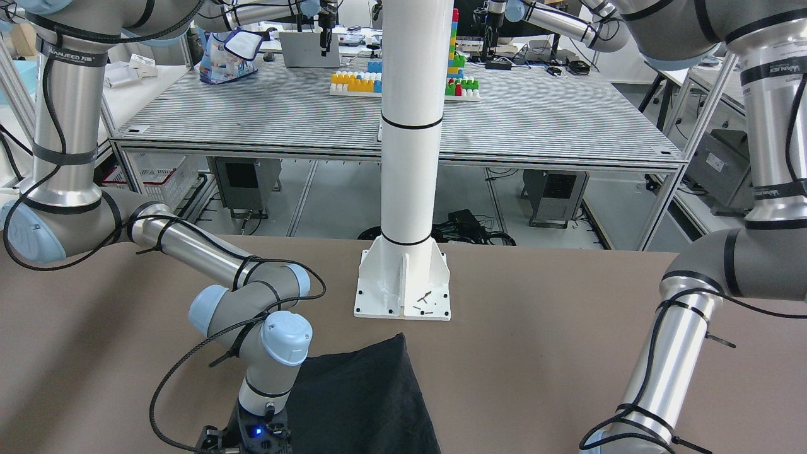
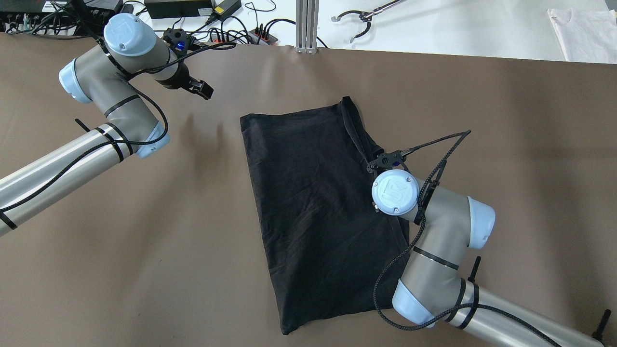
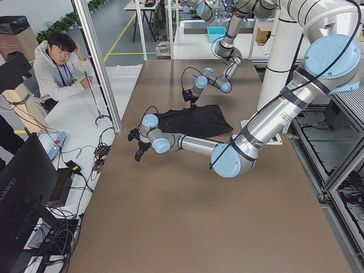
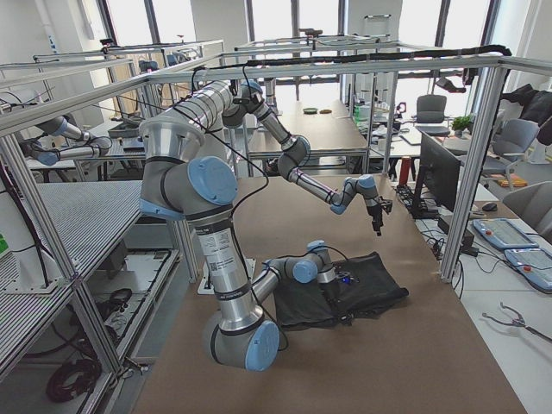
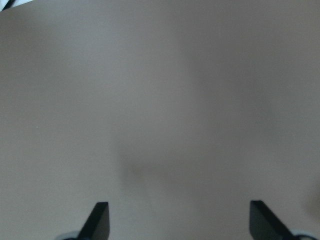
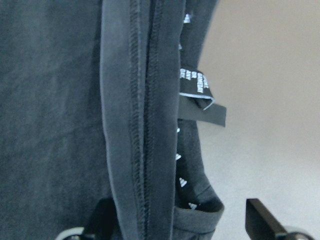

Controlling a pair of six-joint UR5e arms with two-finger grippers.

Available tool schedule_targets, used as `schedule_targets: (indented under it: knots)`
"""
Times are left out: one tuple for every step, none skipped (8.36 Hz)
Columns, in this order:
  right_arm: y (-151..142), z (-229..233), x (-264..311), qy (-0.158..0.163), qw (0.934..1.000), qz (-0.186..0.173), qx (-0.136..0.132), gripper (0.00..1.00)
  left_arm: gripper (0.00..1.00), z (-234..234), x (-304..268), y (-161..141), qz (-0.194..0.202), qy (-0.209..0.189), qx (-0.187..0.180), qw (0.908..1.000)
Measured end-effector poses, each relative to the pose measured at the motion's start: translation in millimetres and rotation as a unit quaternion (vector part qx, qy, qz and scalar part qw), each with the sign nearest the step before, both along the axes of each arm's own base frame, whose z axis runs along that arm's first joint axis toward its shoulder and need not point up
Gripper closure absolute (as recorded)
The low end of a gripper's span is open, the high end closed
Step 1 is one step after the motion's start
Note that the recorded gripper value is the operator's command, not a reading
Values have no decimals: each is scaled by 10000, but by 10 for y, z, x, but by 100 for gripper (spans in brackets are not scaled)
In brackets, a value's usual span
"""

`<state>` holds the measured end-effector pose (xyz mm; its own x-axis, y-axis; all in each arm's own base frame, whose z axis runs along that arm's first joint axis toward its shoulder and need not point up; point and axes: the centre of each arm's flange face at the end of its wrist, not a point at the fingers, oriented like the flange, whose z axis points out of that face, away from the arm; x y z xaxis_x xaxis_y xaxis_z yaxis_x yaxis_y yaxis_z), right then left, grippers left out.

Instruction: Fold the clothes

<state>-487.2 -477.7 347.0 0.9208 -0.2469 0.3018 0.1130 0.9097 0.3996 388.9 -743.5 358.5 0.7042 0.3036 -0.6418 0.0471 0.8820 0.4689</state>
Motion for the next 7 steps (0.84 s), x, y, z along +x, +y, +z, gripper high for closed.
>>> schedule_targets:
  knots:
    - [-145,63,136,73,9999,83,-6,6,0,-4,0,1,1,2,3,10000]
    - [-237,159,258,137,9998,158,-29,6,0,-10,0,2,-1,7,6,10000]
    - [-296,181,327,93,9997,208,4,6,0,-12,-3,2,-4,9,6,10000]
    - [-343,105,346,-24,9997,248,77,6,0,-14,-6,1,-7,12,9,10000]
    - [-399,-90,305,-193,9993,285,157,6,0,-16,-7,0,-8,14,11,10000]
    - [-481,-336,199,-374,9986,331,194,6,0,-15,-5,2,-6,13,10,10000]
    - [-611,-546,20,-490,9978,423,159,6,0,-15,-2,3,-5,12,9,10000]
